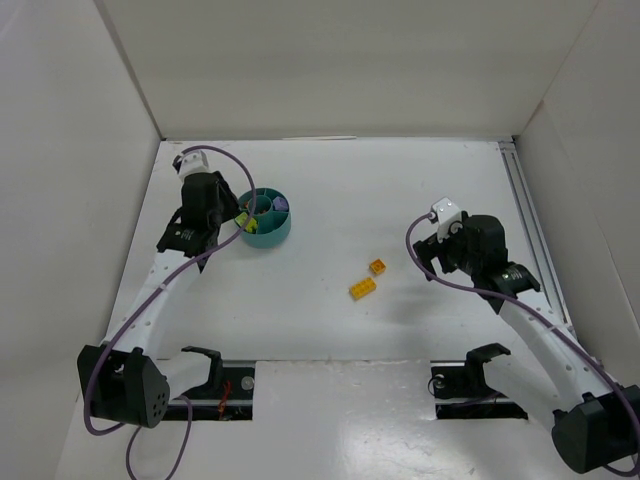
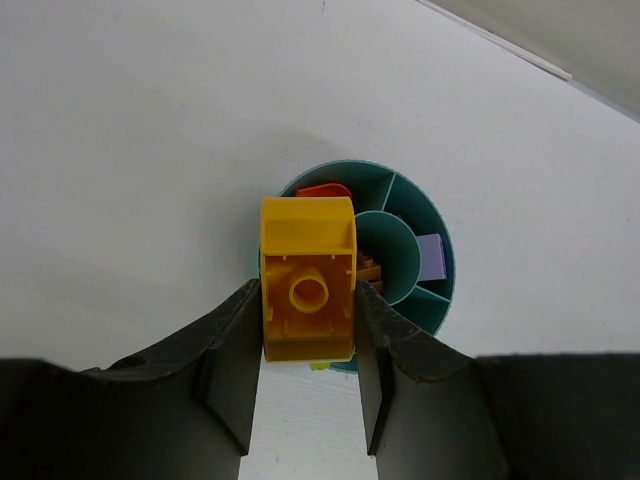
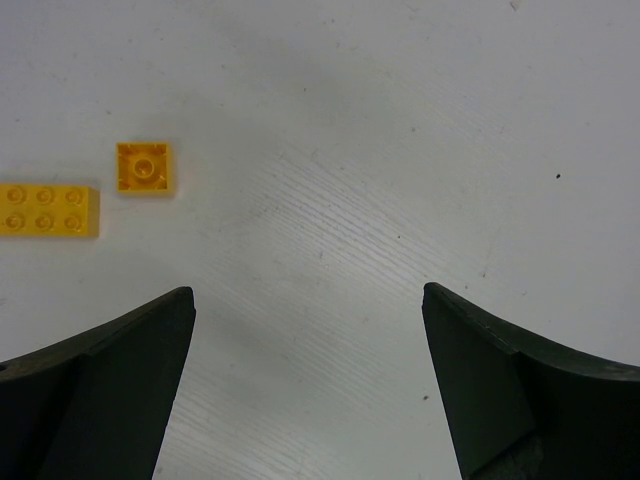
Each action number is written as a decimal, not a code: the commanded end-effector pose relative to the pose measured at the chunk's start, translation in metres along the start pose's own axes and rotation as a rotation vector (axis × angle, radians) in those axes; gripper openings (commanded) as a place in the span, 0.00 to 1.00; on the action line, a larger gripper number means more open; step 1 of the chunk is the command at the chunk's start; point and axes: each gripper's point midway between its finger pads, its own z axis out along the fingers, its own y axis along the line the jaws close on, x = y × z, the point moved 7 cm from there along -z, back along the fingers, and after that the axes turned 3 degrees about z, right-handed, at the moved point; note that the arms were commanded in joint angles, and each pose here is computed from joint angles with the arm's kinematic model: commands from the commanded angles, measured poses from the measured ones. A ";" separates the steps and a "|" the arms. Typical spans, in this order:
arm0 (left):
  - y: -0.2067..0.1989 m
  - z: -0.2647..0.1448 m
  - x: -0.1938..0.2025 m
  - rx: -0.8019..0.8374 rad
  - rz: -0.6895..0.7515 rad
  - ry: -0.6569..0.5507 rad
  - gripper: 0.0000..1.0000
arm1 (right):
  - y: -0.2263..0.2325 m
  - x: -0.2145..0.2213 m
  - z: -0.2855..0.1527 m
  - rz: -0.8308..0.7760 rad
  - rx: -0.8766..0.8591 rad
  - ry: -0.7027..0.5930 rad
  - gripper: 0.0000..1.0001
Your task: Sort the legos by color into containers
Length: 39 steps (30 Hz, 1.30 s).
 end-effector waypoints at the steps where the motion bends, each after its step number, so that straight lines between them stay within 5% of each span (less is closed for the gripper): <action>1: -0.004 0.001 -0.007 0.036 0.004 -0.039 0.05 | -0.005 -0.013 0.000 -0.019 0.016 -0.056 1.00; 19: -0.001 -0.003 0.000 0.036 0.019 -0.018 0.05 | -0.004 -0.017 0.001 -0.021 -0.001 -0.070 1.00; 33: -0.019 -0.007 -0.054 0.031 -0.013 -0.135 0.03 | 0.004 -0.024 0.006 -0.046 -0.098 -0.115 1.00; 39: -0.008 -0.013 -0.058 -0.103 -0.070 -0.106 0.03 | 0.008 -0.030 0.005 -0.064 -0.138 -0.157 1.00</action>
